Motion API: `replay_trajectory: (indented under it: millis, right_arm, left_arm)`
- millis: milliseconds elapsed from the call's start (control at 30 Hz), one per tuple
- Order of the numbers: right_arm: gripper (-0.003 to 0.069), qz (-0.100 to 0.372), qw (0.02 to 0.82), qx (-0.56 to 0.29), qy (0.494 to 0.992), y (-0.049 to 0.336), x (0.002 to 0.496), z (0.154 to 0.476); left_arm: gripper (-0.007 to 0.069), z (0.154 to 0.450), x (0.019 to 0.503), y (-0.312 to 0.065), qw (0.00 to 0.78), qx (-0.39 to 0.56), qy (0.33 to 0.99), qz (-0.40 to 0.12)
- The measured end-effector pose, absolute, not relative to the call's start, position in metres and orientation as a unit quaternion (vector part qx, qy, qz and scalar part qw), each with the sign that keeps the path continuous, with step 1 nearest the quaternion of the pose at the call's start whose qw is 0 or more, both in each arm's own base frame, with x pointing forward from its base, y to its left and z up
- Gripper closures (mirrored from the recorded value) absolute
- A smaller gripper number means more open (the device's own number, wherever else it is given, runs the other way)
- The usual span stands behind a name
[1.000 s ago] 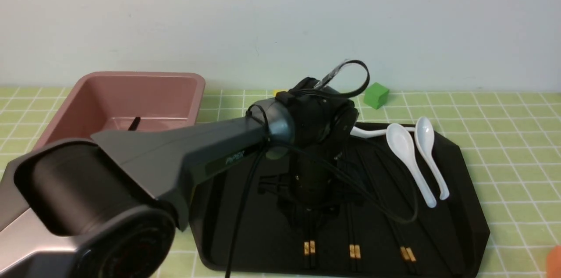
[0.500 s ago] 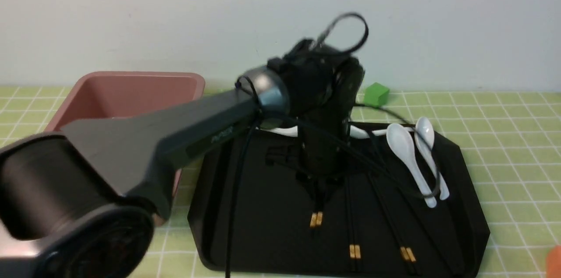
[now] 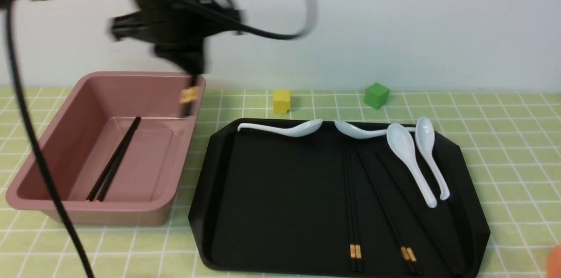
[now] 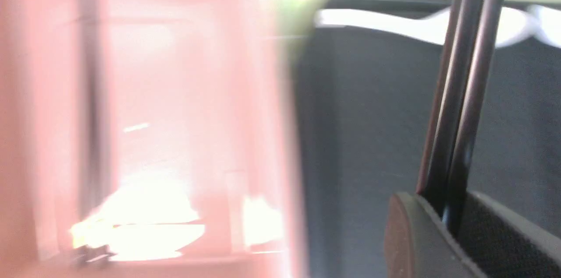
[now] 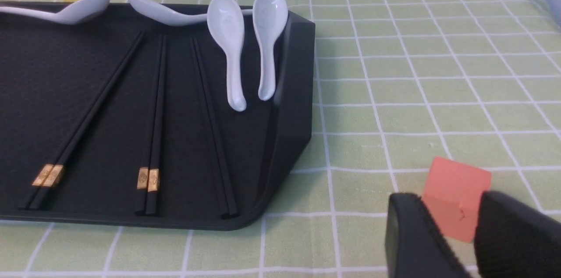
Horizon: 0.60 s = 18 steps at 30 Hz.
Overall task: On green tablecloth take chopsticks from black tray and put them in box.
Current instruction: 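Place the chopsticks into the pink bin with the left gripper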
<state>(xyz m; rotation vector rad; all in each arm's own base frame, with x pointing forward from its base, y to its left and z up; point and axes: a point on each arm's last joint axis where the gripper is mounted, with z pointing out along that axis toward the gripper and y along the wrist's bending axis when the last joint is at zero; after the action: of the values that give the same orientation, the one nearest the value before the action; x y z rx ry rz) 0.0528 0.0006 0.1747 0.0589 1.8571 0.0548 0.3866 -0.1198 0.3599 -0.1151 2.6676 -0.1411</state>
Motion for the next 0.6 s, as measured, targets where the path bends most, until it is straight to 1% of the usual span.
replay_trajectory:
  millis: [33, 67, 100, 200, 300, 400, 600]
  right_arm:
    - [0.0419, 0.024, 0.598, 0.025, 0.801, 0.001, 0.053, 0.175]
    - [0.0419, 0.024, 0.598, 0.025, 0.801, 0.001, 0.053, 0.175]
    - [0.0419, 0.024, 0.598, 0.025, 0.801, 0.001, 0.053, 0.175]
    - [0.0419, 0.024, 0.598, 0.025, 0.801, 0.001, 0.053, 0.175]
    - [0.0419, 0.024, 0.598, 0.025, 0.801, 0.001, 0.053, 0.175]
    - [0.0419, 0.024, 0.598, 0.025, 0.801, 0.001, 0.053, 0.175]
    - [0.0419, 0.024, 0.598, 0.025, 0.801, 0.001, 0.053, 0.175]
  left_arm:
    - [0.0512, 0.353, 0.391, -0.104, 0.223, -0.062, 0.972, -0.043]
    - [0.0512, 0.348, 0.393, -0.098, 0.215, -0.069, 0.974, -0.038]
    - [0.0512, 0.33, 0.398, -0.074, 0.188, -0.097, 0.977, -0.023]
    - [0.0512, 0.299, 0.404, -0.049, 0.156, -0.127, 0.979, -0.008]
    - [0.0512, 0.275, 0.411, -0.039, 0.146, -0.138, 0.98, -0.004]
    - [0.0512, 0.25, 0.416, -0.038, 0.129, -0.137, 0.982, 0.002]
    - [0.0512, 0.22, 0.423, -0.039, 0.099, -0.11, 0.989, 0.012]
